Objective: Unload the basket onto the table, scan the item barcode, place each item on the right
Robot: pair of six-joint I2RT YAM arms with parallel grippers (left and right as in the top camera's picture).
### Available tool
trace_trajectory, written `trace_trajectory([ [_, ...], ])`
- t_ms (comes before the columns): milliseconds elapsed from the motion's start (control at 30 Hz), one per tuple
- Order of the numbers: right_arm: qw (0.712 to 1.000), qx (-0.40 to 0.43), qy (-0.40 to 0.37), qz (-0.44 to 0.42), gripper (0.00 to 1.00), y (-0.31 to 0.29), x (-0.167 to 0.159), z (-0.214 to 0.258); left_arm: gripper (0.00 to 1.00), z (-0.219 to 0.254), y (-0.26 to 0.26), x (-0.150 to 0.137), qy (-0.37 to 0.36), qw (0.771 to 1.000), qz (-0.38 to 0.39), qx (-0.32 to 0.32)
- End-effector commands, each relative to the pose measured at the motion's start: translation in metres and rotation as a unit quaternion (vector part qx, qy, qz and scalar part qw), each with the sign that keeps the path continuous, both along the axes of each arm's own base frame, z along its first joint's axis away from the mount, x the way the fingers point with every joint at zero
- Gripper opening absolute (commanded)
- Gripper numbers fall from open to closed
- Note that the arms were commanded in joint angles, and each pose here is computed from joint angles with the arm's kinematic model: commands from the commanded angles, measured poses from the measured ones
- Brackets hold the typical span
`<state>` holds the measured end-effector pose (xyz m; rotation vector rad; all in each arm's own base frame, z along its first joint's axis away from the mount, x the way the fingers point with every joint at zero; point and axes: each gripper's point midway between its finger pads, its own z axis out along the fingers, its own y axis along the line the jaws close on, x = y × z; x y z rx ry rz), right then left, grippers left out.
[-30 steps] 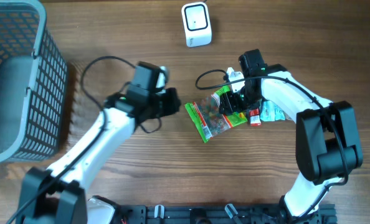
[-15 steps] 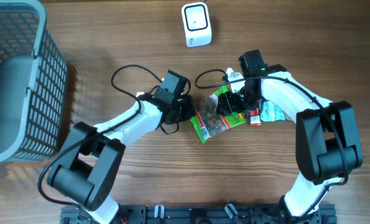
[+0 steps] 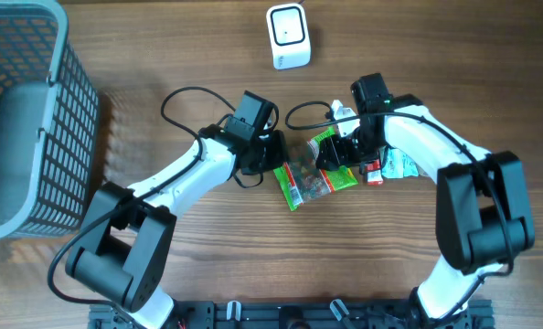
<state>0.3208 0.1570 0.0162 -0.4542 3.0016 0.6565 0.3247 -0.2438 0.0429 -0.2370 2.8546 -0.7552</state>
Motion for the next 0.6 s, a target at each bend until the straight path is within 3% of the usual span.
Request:
trace_trajectory([
  [0, 0.997, 0.033, -0.066, 0.016, 0.70, 0.010, 0.013, 0.048, 0.04, -0.003, -0.007, -0.007, 0.009, 1.000, -0.010, 0.000],
  [333, 0.998, 0.022, -0.064, -0.019, 0.74, -0.017, 0.019, 0.051, 0.04, -0.048, -0.008, -0.007, 0.029, 0.999, -0.011, 0.036],
  [567, 0.996, 0.022, -0.082, -0.022, 0.74, -0.032, 0.021, 0.031, 0.04, -0.055, -0.002, -0.005, 0.026, 0.998, -0.003, 0.054],
])
